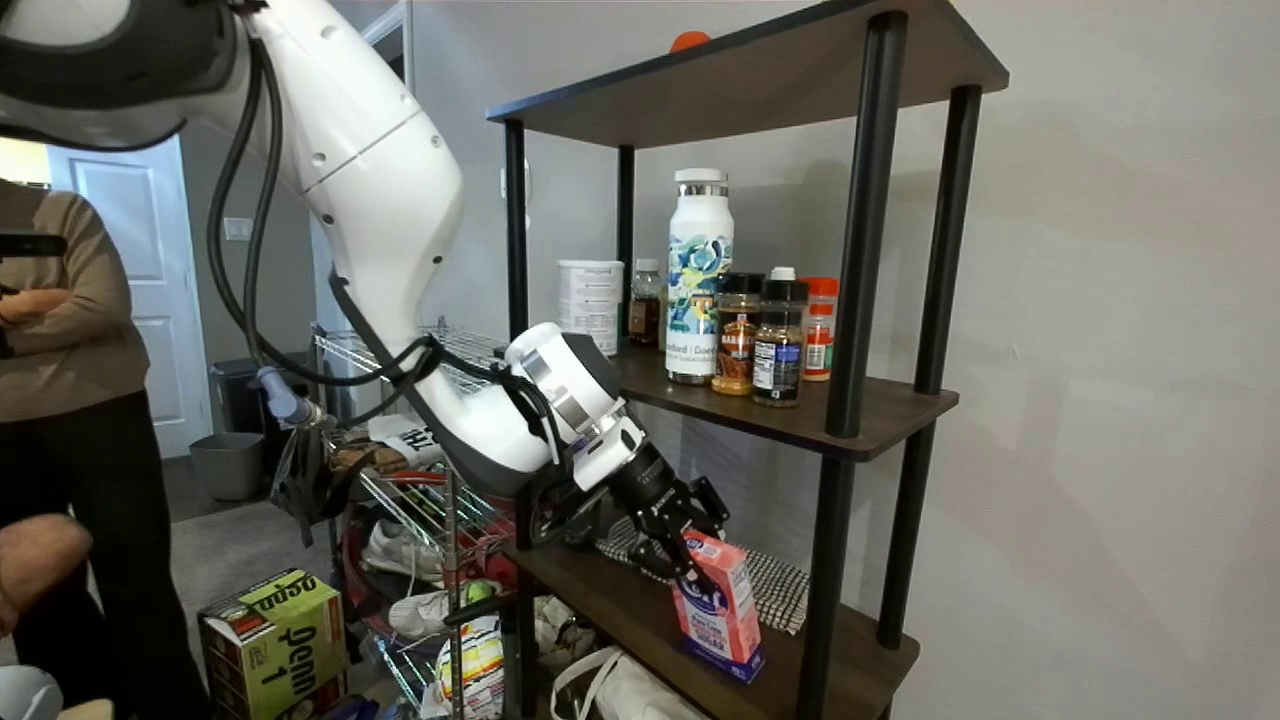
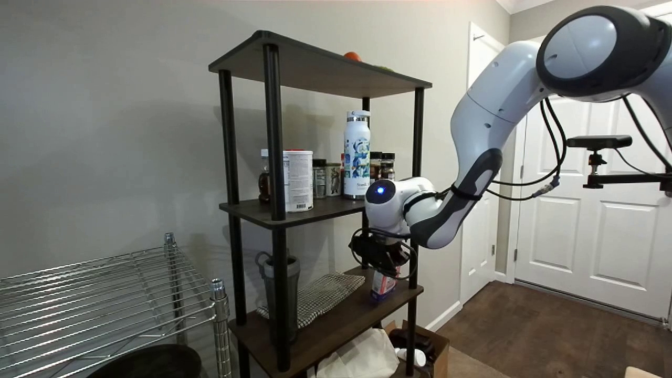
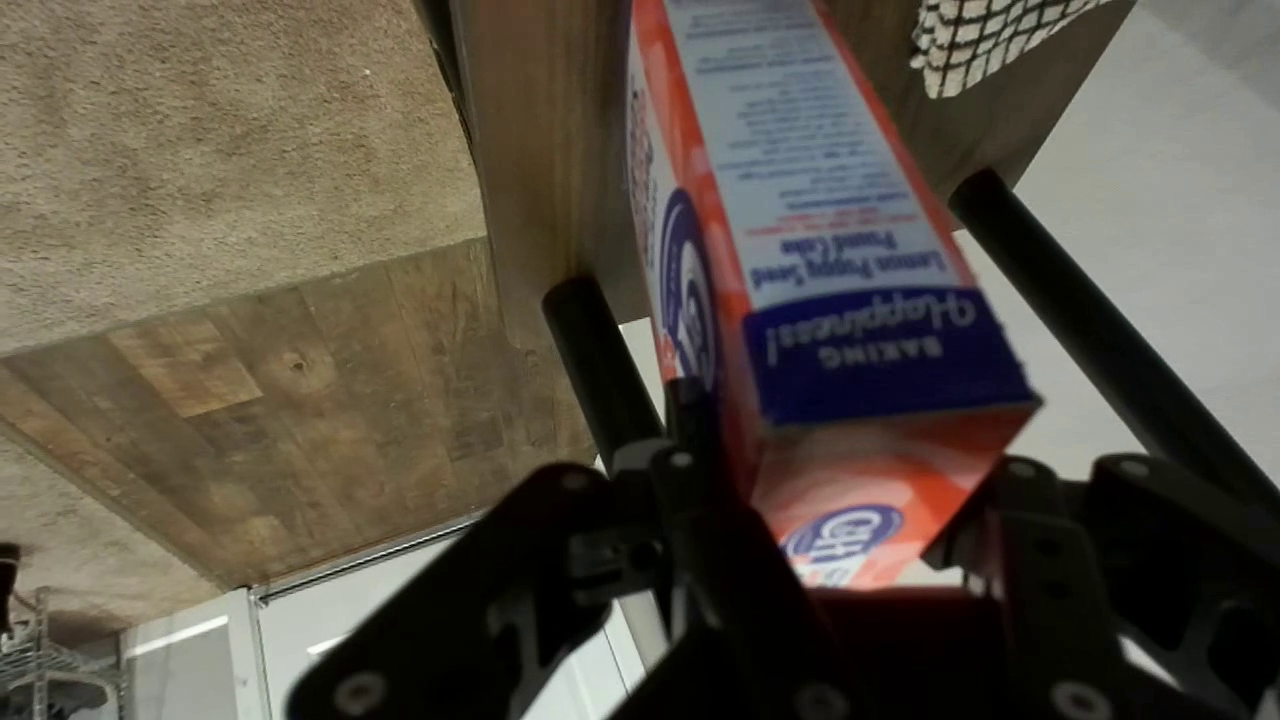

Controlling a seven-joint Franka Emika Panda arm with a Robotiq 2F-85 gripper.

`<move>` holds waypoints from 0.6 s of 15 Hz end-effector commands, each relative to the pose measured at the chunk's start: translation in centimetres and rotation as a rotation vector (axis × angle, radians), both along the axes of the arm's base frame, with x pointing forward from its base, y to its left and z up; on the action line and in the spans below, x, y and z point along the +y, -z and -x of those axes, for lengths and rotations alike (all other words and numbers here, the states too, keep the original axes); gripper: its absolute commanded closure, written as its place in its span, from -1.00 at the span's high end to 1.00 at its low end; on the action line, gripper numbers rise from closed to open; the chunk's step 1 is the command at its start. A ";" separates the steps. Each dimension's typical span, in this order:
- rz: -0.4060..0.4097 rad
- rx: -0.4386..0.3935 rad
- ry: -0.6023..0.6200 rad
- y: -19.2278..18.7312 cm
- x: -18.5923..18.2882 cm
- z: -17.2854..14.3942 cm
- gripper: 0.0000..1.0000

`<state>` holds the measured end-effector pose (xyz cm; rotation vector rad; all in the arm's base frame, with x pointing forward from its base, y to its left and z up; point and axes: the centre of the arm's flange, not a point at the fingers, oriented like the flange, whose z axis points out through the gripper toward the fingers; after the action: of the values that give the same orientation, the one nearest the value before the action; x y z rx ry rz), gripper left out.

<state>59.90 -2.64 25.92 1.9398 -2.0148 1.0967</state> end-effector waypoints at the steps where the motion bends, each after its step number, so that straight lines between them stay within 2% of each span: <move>1: -0.025 -0.007 -0.013 0.4 0.0 1.1 -0.78; 7: -0.026 -0.002 -0.019 0.2 0.3 1.8 -0.78; 8: -0.024 -0.008 -0.014 0.0 0.4 1.9 0.20; 9: -0.020 -0.014 -0.016 -0.4 0.5 2.1 0.24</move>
<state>59.41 -2.44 25.02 1.9547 -2.0085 1.0720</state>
